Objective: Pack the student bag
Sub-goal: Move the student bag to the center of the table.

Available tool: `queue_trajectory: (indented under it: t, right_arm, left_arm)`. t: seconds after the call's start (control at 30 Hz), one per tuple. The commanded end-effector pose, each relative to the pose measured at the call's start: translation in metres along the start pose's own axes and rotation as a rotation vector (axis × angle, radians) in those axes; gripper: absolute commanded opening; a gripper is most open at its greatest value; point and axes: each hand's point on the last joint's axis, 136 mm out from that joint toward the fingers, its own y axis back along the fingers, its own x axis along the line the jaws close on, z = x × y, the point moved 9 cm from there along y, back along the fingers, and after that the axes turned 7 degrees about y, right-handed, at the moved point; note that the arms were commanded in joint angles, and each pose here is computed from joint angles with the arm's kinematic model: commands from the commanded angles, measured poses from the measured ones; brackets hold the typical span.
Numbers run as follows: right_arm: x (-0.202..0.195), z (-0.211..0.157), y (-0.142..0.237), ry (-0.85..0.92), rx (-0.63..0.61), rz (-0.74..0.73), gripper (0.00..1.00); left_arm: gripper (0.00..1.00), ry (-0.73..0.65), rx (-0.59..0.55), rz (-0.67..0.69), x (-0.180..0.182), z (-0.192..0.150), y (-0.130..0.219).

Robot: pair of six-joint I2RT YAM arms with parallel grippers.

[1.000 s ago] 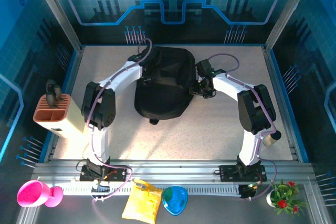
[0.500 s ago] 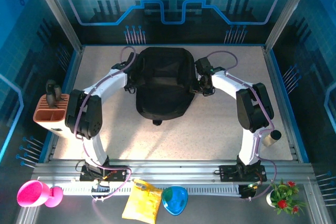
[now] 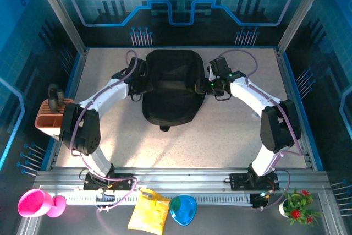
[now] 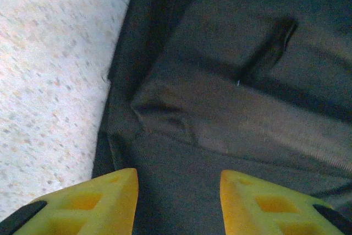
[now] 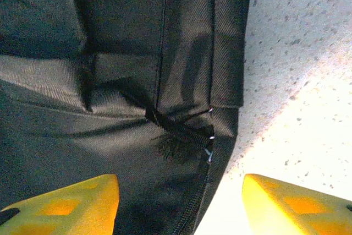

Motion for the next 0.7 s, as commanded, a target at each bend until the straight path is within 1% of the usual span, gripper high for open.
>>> queue_trajectory:
  t: [0.0,0.1,0.2,0.37,0.43,0.53,0.6,0.67]
  right_arm:
    - [0.014,-0.015,-0.012,0.001,0.070,0.047,0.62]
    - [0.024,-0.017,-0.025,0.021,0.102,0.054,0.61]
    - [0.030,-0.020,-0.040,0.036,0.144,0.041,0.60]
    - [0.022,-0.039,-0.054,0.032,0.213,-0.020,0.57]
    - [0.015,-0.050,-0.053,0.027,0.234,-0.046,0.57]
    - [0.006,-0.069,-0.047,0.024,0.269,-0.074,0.57]
    - [0.003,-0.077,-0.041,0.025,0.274,-0.077,0.57]
    - [0.002,-0.079,-0.034,0.036,0.260,-0.072,0.57]
  left_arm:
    - [0.44,-0.056,0.113,-0.038,-0.005,-0.032,-0.018]
    - [0.43,-0.059,0.160,-0.008,-0.004,-0.056,-0.029]
    - [0.42,-0.030,0.192,0.025,0.005,-0.076,-0.036]
    - [0.40,0.018,0.233,0.049,0.022,-0.107,-0.036]
    - [0.40,0.012,0.254,0.046,0.026,-0.121,-0.030]
    - [0.41,-0.045,0.242,0.027,0.024,-0.134,-0.013]
    - [0.43,-0.077,0.223,-0.002,0.020,-0.132,0.000]
    - [0.45,-0.113,0.179,-0.018,0.012,-0.121,0.013]
